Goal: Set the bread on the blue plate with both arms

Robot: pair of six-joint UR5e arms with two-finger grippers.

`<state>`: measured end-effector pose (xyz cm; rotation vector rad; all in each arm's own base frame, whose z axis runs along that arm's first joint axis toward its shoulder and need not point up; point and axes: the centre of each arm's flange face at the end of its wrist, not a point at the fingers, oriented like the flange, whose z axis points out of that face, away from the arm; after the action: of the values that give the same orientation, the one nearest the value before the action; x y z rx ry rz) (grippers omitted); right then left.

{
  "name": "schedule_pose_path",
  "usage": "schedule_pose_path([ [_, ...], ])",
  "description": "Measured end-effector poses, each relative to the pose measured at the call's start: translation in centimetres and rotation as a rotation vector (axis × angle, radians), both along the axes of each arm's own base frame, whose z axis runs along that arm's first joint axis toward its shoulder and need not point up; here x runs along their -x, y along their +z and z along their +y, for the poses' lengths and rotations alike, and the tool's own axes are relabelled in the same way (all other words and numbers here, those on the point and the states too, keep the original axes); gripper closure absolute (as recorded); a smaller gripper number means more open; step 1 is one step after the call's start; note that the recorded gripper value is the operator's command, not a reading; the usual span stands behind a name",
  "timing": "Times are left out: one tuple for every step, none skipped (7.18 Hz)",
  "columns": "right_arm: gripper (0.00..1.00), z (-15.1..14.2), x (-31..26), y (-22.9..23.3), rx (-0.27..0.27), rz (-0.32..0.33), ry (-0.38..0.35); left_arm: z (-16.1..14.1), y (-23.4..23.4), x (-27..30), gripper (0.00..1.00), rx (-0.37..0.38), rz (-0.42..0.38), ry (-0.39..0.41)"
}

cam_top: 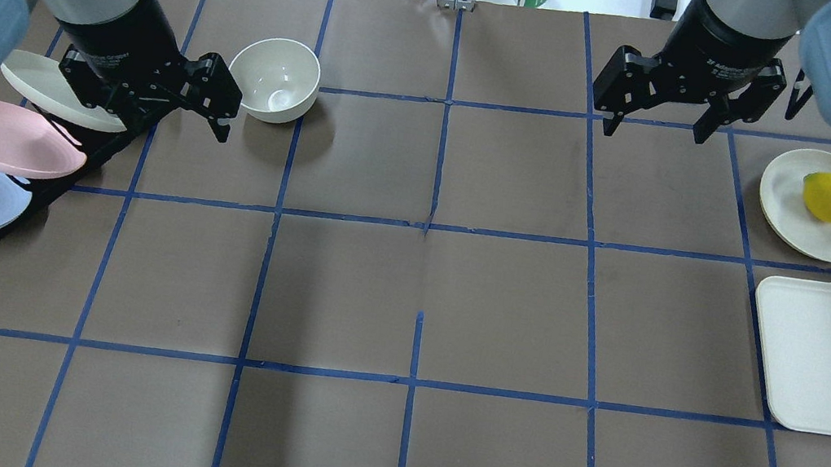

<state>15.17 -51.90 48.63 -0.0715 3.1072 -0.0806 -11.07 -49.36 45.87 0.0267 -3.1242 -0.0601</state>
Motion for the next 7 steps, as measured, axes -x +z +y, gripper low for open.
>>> schedule_pose_path([
  [0.0,0.0,0.0,0.0,-0.001,0.0,0.0,0.0,0.0,0.0,0.0,0.003,-0.002,-0.003],
  [0.0,0.1,0.1,-0.2,-0.004,0.002,0.001,-0.1,-0.1,0.0,0.0,0.003,-0.002,-0.006],
  [0.0,0.3,0.2,-0.8,-0.011,0.005,0.001,-0.2,-0.2,-0.1,0.0,0.002,-0.002,-0.008],
  [0.0,0.6,0.4,-1.3,-0.016,0.009,0.0,-0.2,-0.3,-0.1,0.0,0.0,-0.004,-0.008],
  [0.0,0.8,0.5,-1.4,-0.015,0.01,-0.001,-0.2,-0.4,-0.1,0.0,-0.003,-0.004,-0.009],
  [0.0,0.9,0.5,-1.4,-0.014,0.01,-0.002,-0.3,-0.5,-0.3,0.0,-0.006,-0.003,-0.008],
  [0.0,0.9,0.6,-1.4,-0.015,0.008,-0.002,-0.5,-0.7,-0.9,0.0,-0.01,0.0,0.005],
])
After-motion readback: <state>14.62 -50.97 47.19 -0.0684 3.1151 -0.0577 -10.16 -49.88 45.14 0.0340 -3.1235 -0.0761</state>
